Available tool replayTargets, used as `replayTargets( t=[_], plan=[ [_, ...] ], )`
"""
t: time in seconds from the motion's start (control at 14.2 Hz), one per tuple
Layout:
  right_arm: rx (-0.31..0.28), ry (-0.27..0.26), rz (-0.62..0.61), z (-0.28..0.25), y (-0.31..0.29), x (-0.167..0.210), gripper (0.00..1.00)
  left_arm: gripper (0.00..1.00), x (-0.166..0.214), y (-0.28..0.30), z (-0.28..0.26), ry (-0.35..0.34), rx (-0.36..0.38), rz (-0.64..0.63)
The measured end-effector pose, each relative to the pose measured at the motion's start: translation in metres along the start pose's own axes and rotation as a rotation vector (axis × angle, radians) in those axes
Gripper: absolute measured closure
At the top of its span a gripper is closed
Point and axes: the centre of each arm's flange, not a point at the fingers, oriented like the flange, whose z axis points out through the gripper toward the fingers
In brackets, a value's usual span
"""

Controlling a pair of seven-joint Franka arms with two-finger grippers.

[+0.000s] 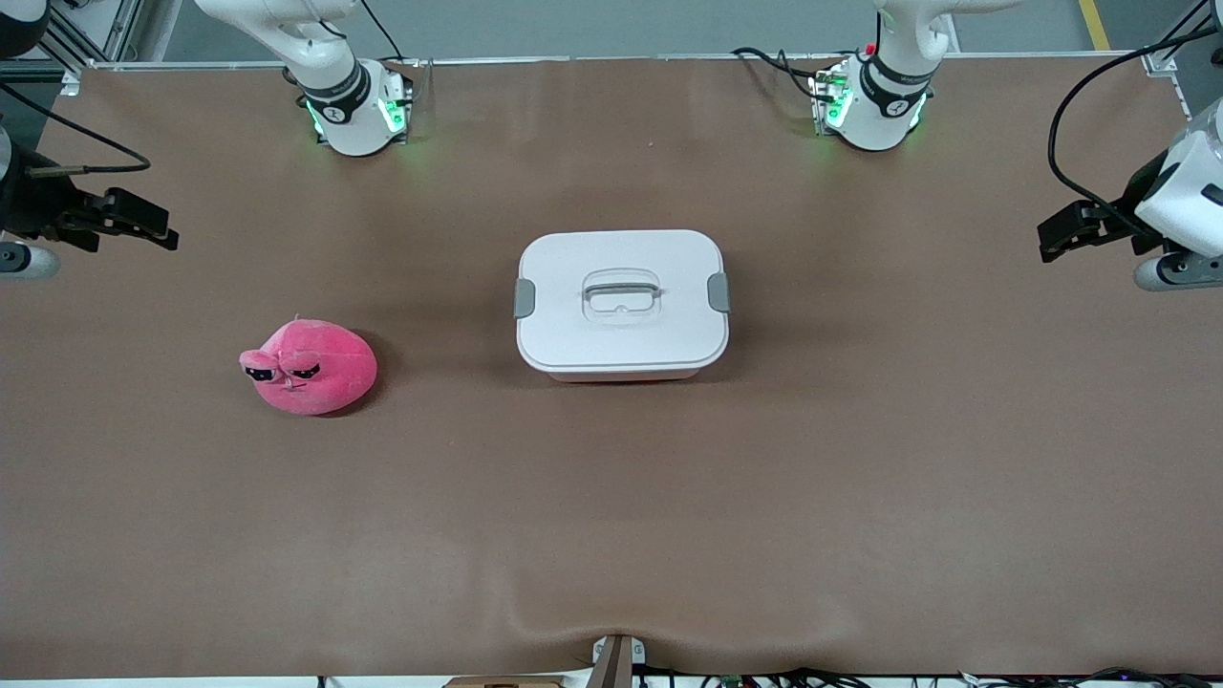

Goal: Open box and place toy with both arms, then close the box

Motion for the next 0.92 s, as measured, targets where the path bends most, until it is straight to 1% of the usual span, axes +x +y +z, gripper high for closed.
replayTargets(
  t=[0.35,0.56,0.78,0.92],
  plan=[
    [0.0,-0.001,0.0,0.001,0.0,0.001,0.0,0.0,0.017,-0.003,0.013,-0.019,-0.001,-0.008],
    [-0.001,0.002,-0.007,0.001,-0.004,0.002,0.0,0.0,0.02,-0.002,0.016,-0.023,-0.002,-0.011],
    [-0.003,0.008,-0.024,0.001,-0.013,0.002,0.0,0.0,0.028,0.005,0.03,-0.048,0.001,-0.089],
    [-0.003,0.012,-0.024,0.001,-0.013,0.003,0.0,0.0,0.033,0.023,0.04,-0.064,0.006,-0.152]
  ],
)
